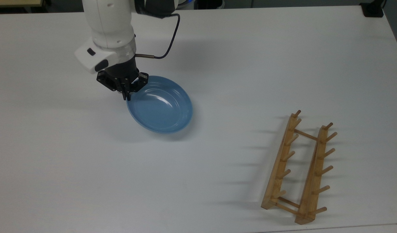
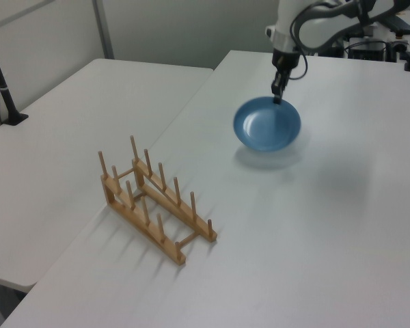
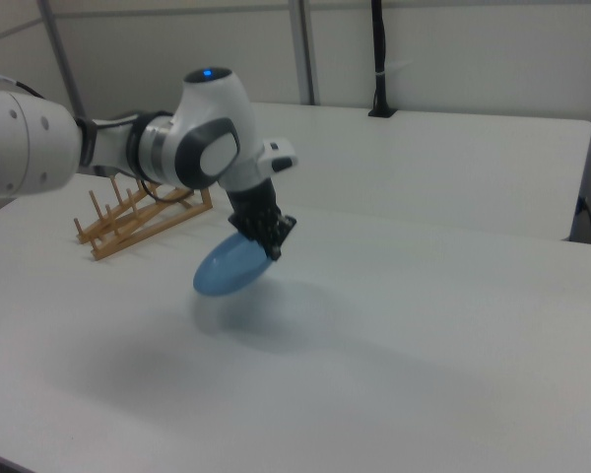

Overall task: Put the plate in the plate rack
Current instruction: 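Lift the plate and carry it over the wooden rack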

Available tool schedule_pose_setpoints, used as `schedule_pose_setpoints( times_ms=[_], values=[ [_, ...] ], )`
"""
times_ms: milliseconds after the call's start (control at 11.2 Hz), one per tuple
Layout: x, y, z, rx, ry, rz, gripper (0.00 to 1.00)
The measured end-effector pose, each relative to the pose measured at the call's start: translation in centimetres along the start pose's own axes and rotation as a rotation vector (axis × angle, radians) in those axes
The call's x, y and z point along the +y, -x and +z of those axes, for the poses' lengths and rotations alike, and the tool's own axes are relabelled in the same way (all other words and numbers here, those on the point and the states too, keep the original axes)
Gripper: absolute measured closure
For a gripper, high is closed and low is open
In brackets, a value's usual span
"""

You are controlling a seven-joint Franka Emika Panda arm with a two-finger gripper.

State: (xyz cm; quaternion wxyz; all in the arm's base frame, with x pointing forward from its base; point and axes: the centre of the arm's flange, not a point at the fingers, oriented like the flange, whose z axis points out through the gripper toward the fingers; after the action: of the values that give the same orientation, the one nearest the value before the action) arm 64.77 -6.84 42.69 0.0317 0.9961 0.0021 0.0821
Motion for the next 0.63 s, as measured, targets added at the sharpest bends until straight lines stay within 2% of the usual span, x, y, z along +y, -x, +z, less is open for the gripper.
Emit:
schedule_pose_setpoints(
  times_ms=[358,448,627],
  values=[
    [-3.0,-3.4,-6.3,0.160,-0.019,0.033,0.95],
    [-4.8,-4.6,-8.4,0.265,-0.028,0.033,0.95],
    [-8.1,-6.0,-11.2,0.448,0.006,-0.001,0.95]
  ],
)
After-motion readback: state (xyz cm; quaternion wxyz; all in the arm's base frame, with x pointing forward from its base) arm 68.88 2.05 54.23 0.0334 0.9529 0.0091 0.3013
